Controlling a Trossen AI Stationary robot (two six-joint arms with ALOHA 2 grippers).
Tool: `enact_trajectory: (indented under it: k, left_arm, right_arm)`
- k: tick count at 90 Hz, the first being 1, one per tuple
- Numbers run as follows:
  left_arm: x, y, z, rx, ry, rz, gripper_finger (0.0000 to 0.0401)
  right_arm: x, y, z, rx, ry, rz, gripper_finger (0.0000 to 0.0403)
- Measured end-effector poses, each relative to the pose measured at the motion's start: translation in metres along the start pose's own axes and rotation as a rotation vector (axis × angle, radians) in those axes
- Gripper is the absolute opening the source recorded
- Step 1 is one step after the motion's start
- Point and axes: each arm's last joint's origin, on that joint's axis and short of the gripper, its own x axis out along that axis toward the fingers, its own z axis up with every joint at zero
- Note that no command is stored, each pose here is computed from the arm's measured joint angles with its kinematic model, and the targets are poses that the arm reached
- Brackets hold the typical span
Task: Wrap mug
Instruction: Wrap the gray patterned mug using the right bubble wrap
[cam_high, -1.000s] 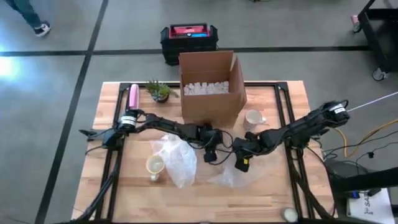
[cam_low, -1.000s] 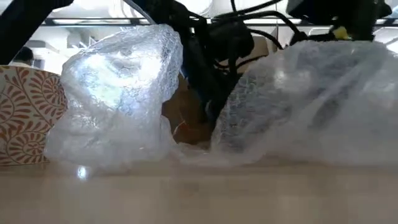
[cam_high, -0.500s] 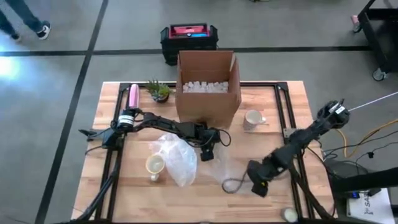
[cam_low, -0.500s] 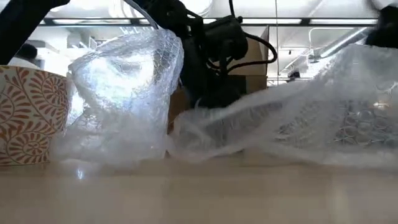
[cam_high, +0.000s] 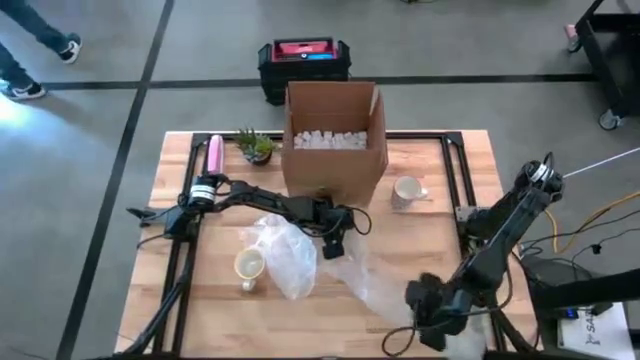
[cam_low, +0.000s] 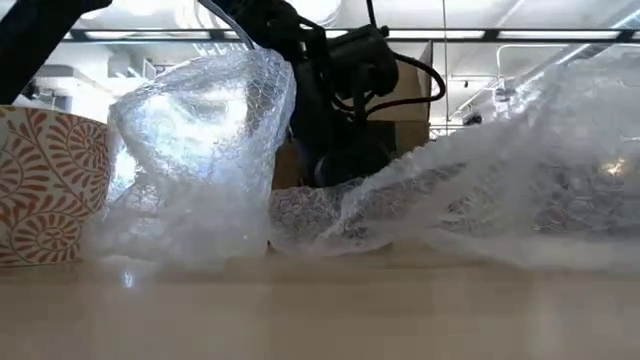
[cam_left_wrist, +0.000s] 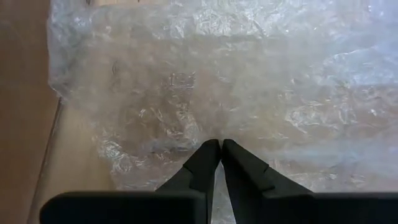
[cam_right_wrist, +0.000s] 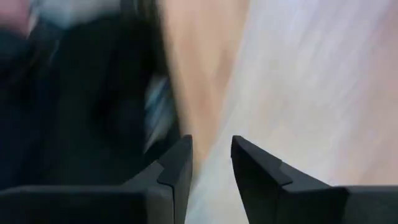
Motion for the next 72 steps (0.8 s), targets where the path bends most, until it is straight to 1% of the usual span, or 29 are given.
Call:
enact_trajectory:
  k: [5, 9, 13, 17, 22, 32, 40, 48, 57, 66, 72]
  left_arm:
    - [-0.009, 0.000, 0.002, 0.000, -0.014, -0.006, 0.0020]
    - [-0.017, -0.001, 0.003, 0.001, -0.030, -0.009, 0.0020]
    - [-0.029, -0.003, 0.008, 0.002, -0.069, -0.008, 0.0020]
    - [-0.042, -0.006, 0.013, 0.006, -0.116, -0.019, 0.0020]
    - [-0.055, -0.010, 0.016, 0.023, -0.156, -0.032, 0.0020]
    - [-0.061, -0.024, 0.018, 0.063, -0.202, -0.079, 0.0020]
    - [-0.063, -0.031, 0.018, 0.079, -0.218, -0.116, 0.0020]
    - [-0.064, -0.034, 0.017, 0.085, -0.210, -0.122, 0.0020]
    - [-0.060, -0.037, 0.012, 0.086, -0.171, -0.118, 0.0020]
    - [-0.054, -0.038, 0.010, 0.086, -0.179, -0.124, 0.0020]
    - [-0.043, -0.038, 0.002, 0.078, -0.156, -0.121, 0.0020]
  right_arm:
    - [-0.001, -0.002, 0.004, -0.108, -0.111, -0.072, 0.0087]
    - [0.000, -0.004, 0.005, -0.162, -0.170, -0.124, 0.0083]
    - [0.001, -0.007, 0.004, -0.206, -0.197, -0.167, 0.0079]
    - [0.004, -0.012, 0.002, -0.231, -0.188, -0.207, 0.0075]
    - [0.009, -0.022, -0.002, -0.219, -0.153, -0.263, 0.0069]
    - [0.020, -0.047, -0.008, -0.084, -0.077, -0.375, 0.0054]
    - [0.031, -0.063, -0.005, 0.026, 0.029, -0.362, 0.0041]
    - [0.040, -0.074, 0.000, 0.083, 0.129, -0.301, 0.0031]
    - [0.051, -0.081, 0.004, 0.062, 0.192, -0.250, 0.0021]
    - [0.059, -0.087, 0.006, 0.043, 0.203, -0.262, 0.0016]
    - [0.064, -0.094, 0.005, 0.040, 0.230, -0.298, 0.0014]
